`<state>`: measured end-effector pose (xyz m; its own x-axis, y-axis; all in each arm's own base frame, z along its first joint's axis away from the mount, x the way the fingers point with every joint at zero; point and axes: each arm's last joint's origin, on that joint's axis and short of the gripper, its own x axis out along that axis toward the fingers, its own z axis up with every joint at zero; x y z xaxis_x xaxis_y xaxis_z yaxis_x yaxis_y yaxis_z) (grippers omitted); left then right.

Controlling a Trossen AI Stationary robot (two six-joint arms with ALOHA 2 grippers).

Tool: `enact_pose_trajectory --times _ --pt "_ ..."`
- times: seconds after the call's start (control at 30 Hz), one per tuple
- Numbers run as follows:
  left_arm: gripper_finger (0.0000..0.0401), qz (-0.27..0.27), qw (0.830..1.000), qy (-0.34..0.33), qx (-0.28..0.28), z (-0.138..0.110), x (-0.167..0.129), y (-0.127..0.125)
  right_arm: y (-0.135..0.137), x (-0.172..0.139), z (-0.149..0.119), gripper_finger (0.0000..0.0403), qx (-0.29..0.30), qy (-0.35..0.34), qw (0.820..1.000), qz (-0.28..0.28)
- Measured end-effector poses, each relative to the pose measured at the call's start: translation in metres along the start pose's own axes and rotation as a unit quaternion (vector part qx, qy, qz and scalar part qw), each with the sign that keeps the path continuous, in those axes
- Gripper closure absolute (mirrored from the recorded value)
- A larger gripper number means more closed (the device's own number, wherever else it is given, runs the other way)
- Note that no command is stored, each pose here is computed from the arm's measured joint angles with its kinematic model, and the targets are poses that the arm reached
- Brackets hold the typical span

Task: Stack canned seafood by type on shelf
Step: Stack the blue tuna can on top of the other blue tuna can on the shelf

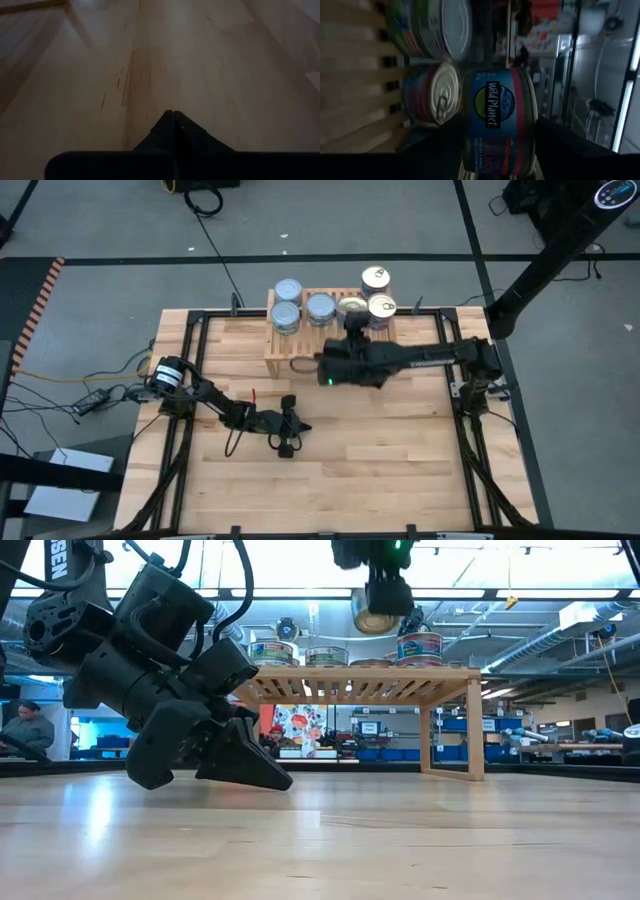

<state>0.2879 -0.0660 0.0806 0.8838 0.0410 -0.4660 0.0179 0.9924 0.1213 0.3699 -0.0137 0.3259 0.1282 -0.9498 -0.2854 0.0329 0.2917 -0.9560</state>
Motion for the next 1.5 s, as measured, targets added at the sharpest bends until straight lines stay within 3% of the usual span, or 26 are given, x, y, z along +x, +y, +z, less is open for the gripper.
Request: enact_pose_trajectory --times 0.23,0.5,1.0,1.33,1.5 --pt "0.0397 0.0 1.0 0.0 0.0 0.0 0.0 0.0 -0.009 0.051 -0.003 0.0193 -0.004 0.042 0.999 0.022" --pt "0.0397 0.0 1.0 0.0 0.0 0.0 0.0 0.0 -0.017 0.077 -0.007 0.0183 0.022 0.048 0.997 0.052" --pt "0.0397 0.0 1.0 0.0 0.0 0.0 0.0 0.0 -0.018 0.085 -0.005 0.0158 0.052 0.02 0.992 0.11" --pt "0.0397 0.0 1.0 0.0 0.0 0.0 0.0 0.0 -0.018 0.086 -0.005 0.0094 0.054 0.013 0.991 0.125" --pt "0.0397 0.0 1.0 0.0 0.0 0.0 0.0 0.0 -0.02 0.093 -0.007 0.0081 0.063 0.014 0.988 0.141"
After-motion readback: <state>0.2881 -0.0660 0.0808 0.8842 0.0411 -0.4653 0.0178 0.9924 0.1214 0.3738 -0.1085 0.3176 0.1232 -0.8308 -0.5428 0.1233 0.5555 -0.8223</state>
